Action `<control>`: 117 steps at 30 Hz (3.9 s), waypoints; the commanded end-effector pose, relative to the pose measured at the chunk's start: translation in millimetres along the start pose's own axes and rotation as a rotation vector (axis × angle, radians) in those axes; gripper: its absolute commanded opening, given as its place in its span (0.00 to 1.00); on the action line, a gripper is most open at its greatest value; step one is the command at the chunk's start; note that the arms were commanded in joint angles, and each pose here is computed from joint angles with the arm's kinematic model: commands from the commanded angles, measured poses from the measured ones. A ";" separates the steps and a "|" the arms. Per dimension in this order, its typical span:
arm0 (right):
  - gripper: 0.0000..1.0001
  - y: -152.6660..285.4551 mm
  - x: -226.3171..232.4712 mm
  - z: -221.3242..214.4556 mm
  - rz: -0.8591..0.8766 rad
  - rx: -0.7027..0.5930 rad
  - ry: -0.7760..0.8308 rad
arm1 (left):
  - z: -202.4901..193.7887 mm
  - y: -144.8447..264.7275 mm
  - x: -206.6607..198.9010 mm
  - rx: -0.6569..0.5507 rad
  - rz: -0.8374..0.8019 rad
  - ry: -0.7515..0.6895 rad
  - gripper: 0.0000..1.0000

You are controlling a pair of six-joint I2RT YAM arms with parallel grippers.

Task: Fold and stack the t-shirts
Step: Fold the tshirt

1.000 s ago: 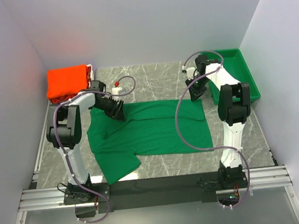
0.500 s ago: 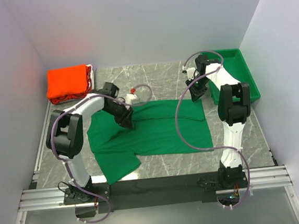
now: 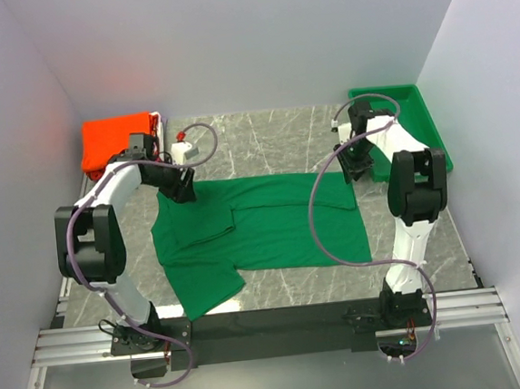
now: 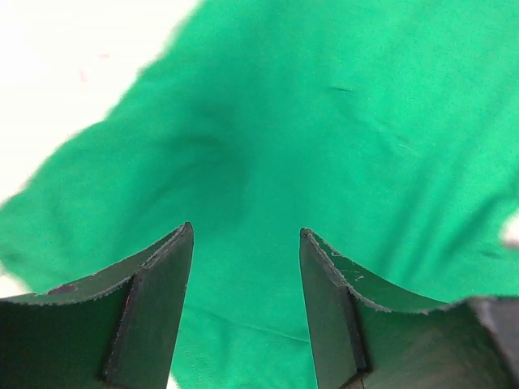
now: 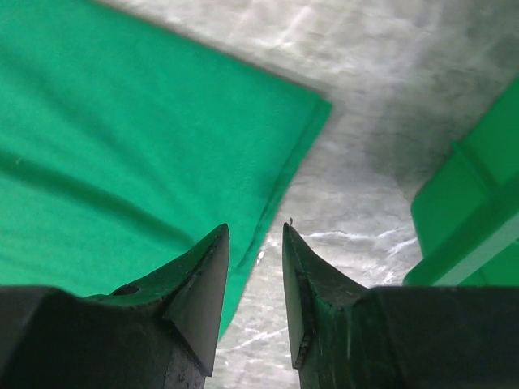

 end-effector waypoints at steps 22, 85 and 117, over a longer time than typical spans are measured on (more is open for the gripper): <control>0.00 -25.4 -26.6 30.2 -0.044 -0.115 -0.101 | 7.6 -14.8 101.9 -0.049 0.398 0.226 0.54; 0.00 -8.0 -57.5 77.0 -0.189 -0.292 -0.099 | -0.3 -22.6 135.2 0.012 0.457 0.282 0.41; 0.46 -1.4 15.3 59.9 -0.057 -0.152 0.172 | 22.1 5.5 87.0 -0.144 0.316 0.318 0.45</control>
Point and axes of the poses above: each gripper's point midway between its finger pads, its own y axis back along the fingers, its own x axis along the line the jaws close on, z = x × y, the point moved 7 cm from there along y, back along the fingers, and after that the axes turned 13 degrees about y, right-handed, at the moved point
